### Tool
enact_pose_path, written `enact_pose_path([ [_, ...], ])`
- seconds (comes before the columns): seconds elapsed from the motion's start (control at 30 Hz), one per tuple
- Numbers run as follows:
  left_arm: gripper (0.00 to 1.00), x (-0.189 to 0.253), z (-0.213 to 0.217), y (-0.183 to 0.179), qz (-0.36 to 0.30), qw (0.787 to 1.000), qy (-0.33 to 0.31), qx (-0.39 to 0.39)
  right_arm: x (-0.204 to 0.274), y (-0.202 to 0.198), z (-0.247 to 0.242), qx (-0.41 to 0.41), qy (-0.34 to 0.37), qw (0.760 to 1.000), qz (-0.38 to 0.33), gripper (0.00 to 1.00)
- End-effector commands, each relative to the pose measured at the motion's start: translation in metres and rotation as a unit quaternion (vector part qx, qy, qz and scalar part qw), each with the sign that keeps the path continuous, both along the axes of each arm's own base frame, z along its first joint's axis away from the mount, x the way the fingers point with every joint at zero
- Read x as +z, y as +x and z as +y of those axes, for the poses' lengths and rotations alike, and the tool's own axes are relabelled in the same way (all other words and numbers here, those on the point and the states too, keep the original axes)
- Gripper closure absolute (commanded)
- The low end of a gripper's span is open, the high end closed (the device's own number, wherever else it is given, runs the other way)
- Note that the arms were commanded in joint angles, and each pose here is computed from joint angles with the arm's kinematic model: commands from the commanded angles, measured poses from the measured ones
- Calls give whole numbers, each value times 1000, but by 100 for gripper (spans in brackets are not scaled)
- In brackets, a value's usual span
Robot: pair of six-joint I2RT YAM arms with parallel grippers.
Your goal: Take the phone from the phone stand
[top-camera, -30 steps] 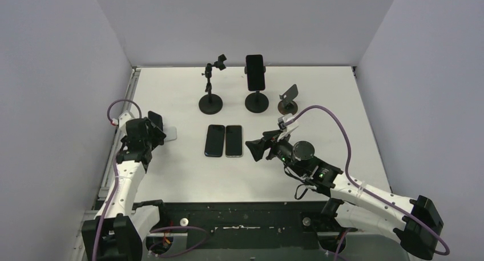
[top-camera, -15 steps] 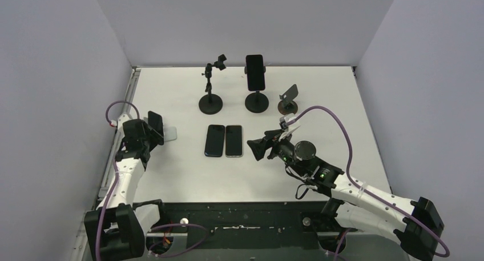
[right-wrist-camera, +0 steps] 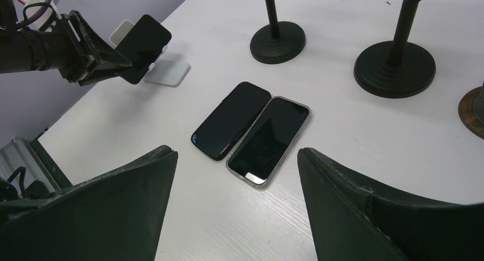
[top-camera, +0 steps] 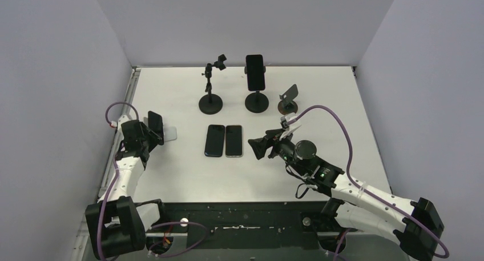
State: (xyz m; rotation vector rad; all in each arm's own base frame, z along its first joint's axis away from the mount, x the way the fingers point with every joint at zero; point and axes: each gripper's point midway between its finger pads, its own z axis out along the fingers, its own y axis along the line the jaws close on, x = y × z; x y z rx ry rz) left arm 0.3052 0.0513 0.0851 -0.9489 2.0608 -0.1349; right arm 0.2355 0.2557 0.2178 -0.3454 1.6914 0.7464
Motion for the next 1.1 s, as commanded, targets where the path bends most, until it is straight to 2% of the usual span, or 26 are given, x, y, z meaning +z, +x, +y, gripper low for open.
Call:
enact_pose_path([
  [0.0, 64, 11, 0, 13, -35, 999, -4, -7, 13, 5, -3, -12, 18, 1000, -18, 20],
  [0.5, 100, 17, -7, 10, -44, 999, -8, -18, 10, 6, -5, -14, 16, 1000, -14, 20],
  [1.07, 100, 54, -28, 15, -98, 993, 23, -60, 14, 4, -5, -12, 17, 1000, -13, 20],
])
